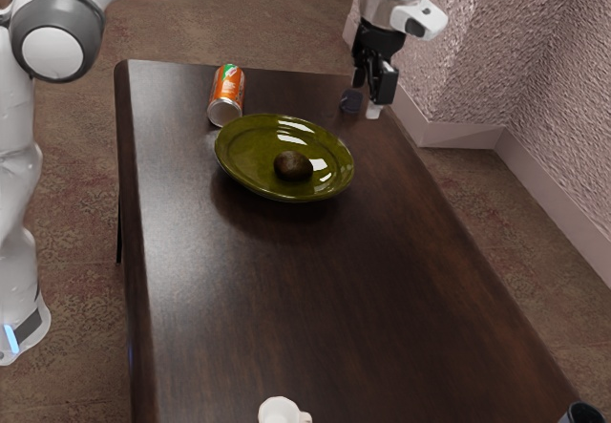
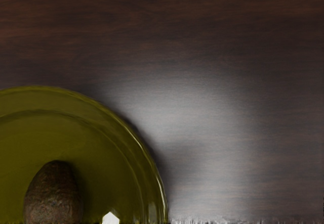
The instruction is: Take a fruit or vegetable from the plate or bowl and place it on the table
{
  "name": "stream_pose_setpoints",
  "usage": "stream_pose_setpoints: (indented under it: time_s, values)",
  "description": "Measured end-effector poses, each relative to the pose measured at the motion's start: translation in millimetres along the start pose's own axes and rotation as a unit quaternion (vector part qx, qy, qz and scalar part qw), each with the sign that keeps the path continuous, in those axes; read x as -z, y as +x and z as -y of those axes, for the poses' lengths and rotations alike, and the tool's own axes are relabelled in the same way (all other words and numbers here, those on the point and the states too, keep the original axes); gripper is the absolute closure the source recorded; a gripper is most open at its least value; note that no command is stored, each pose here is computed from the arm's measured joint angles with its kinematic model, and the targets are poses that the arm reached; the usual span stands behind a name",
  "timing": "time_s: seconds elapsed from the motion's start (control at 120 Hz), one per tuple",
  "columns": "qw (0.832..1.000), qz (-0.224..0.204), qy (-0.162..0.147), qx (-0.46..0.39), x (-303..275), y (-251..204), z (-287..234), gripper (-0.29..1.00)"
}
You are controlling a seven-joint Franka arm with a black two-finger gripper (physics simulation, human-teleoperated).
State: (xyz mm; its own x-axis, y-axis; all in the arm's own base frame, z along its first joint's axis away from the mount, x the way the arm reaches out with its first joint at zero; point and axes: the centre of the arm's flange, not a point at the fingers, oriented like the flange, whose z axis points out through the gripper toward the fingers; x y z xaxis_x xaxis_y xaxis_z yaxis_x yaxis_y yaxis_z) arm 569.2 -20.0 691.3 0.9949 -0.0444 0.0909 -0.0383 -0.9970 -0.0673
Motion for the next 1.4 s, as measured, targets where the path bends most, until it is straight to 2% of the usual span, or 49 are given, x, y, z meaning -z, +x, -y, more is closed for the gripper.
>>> stream_pose_setpoints:
  time_s: [0.533, 0.767, 1.017, 1.142, 1.4]
  values:
    - [1.000, 0.015, -0.003, -0.001, -2.4, -2.3, 4.9, 0.00]
    - [0.998, 0.063, -0.004, 0.023, -47.4, -4.8, 31.5, 0.00]
    - [0.995, 0.094, -0.032, 0.033, -93.1, -78.1, 51.9, 0.00]
    - [0.994, 0.088, -0.043, 0.043, -119.2, -106.4, 63.8, 0.00]
    - [0.997, 0.062, -0.035, 0.044, -127.5, -109.6, 58.9, 0.00]
